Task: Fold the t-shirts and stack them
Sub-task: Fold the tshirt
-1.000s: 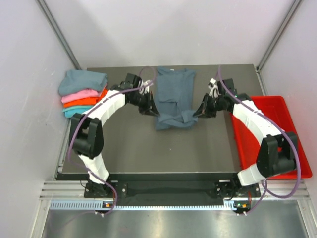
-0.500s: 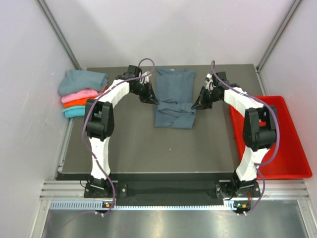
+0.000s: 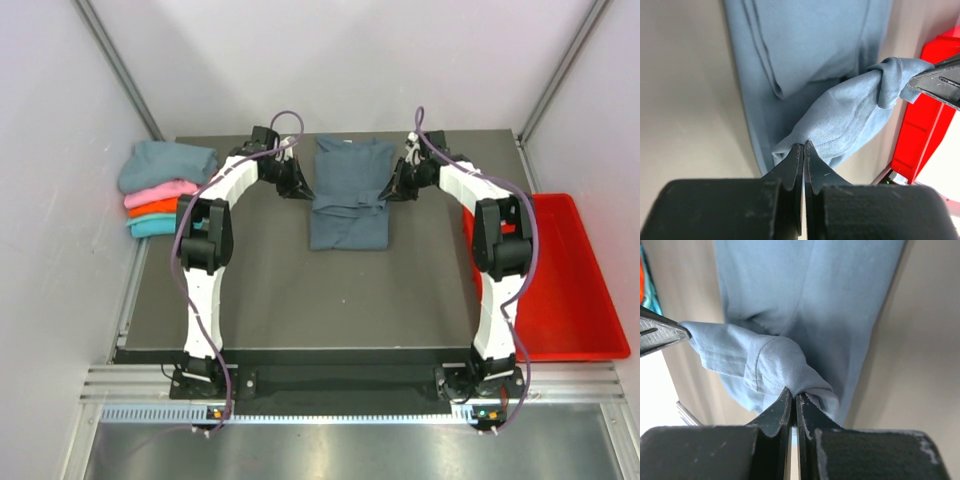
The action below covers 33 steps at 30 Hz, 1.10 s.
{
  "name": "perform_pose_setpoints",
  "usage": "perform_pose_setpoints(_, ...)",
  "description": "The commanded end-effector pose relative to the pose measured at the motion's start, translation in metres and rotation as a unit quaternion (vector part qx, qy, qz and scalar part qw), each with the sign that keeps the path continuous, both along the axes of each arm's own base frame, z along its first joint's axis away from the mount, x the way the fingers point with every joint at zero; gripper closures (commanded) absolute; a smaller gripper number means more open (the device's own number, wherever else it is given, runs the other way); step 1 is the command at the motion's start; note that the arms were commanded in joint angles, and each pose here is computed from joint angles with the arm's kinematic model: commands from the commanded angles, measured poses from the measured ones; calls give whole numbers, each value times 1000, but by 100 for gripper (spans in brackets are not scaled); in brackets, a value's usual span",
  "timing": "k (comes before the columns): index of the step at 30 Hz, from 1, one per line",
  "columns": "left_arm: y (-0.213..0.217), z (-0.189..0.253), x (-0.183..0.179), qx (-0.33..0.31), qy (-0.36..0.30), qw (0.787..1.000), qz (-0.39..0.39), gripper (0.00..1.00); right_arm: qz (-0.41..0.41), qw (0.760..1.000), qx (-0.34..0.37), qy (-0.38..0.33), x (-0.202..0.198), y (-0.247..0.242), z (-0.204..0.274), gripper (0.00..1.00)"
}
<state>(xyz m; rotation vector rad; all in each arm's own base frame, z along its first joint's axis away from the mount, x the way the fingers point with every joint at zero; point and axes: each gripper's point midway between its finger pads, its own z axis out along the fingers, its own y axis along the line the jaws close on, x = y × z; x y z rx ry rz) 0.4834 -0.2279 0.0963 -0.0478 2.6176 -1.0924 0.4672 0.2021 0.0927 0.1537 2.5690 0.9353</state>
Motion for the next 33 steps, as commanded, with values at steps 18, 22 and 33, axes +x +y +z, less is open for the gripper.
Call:
perform_pose_setpoints(18,21,44,49,28,-114,993,31,50,19,992,-46,-112,29,-7,43,55)
perform_pose_setpoints(22,38,63,18,-3,-80,996,48,39,2,995,-34,-94,2,-30,60,46)
perform_pose_setpoints(33,34,-2,-89,-96,135,985,59,28,1,997,58,51,-97,-20,9,36)
